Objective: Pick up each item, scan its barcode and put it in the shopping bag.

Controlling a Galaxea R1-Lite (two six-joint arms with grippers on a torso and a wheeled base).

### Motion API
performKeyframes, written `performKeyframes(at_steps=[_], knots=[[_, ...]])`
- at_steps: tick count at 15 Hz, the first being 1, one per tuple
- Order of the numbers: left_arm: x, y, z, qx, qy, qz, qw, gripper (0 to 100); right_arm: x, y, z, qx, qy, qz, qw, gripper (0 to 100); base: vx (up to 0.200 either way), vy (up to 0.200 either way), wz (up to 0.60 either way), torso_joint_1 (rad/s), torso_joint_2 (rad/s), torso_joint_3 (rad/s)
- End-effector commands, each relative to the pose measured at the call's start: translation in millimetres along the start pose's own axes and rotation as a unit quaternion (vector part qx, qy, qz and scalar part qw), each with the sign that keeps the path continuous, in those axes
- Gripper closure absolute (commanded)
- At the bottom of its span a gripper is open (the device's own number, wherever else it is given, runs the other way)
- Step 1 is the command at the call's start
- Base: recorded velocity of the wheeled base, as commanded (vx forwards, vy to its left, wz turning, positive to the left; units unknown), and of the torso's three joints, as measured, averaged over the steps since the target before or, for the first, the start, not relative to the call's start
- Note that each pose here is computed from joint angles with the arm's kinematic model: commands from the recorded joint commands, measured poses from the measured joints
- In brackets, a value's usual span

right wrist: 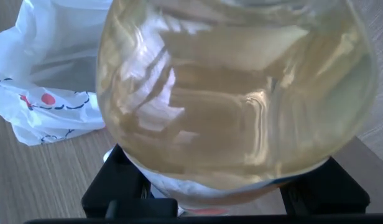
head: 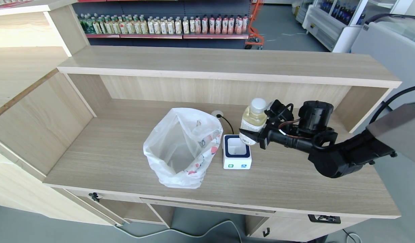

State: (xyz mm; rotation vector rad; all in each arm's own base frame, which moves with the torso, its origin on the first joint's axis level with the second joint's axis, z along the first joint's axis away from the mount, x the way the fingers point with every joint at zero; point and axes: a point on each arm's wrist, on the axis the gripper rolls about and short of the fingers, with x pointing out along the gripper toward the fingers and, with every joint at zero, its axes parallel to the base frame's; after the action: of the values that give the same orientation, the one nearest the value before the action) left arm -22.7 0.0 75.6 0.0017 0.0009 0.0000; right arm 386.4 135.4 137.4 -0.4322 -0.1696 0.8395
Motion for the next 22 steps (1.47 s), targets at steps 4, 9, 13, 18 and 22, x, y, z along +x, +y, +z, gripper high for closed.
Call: performKeyframes(at_steps=[4, 9, 13, 18, 22], knots=[[0, 0.0, 0.3, 0.000, 0.000, 0.000, 1.0000, 0, 17, 4, -13, -0.022, -0.002, 0.014, 1.000, 100, 0.000, 0.000, 0.00, 0.000, 0.00, 0.000], [0, 0.0, 0.3, 0.000, 0.000, 0.000, 1.0000, 0, 37, 9, -13, -0.056, -0.033, 0.044, 0.997, 100, 0.000, 0.000, 0.00, 0.000, 0.00, 0.000], [0, 0.0, 0.3, 0.000, 0.000, 0.000, 1.0000, 0, 53, 11, -15, -0.071, -0.047, 0.048, 0.995, 100, 0.000, 0.000, 0.00, 0.000, 0.00, 0.000], [0, 0.0, 0.3, 0.000, 0.000, -0.001, 1.0000, 0, 61, 14, -28, -0.111, -0.045, 0.049, 0.992, 100, 0.000, 0.000, 0.00, 0.000, 0.00, 0.000], [0, 0.0, -0.1, 0.000, 0.000, 0.000, 1.0000, 0, 66, 16, -36, -0.121, -0.042, 0.052, 0.990, 100, 0.000, 0.000, 0.00, 0.000, 0.00, 0.000]])
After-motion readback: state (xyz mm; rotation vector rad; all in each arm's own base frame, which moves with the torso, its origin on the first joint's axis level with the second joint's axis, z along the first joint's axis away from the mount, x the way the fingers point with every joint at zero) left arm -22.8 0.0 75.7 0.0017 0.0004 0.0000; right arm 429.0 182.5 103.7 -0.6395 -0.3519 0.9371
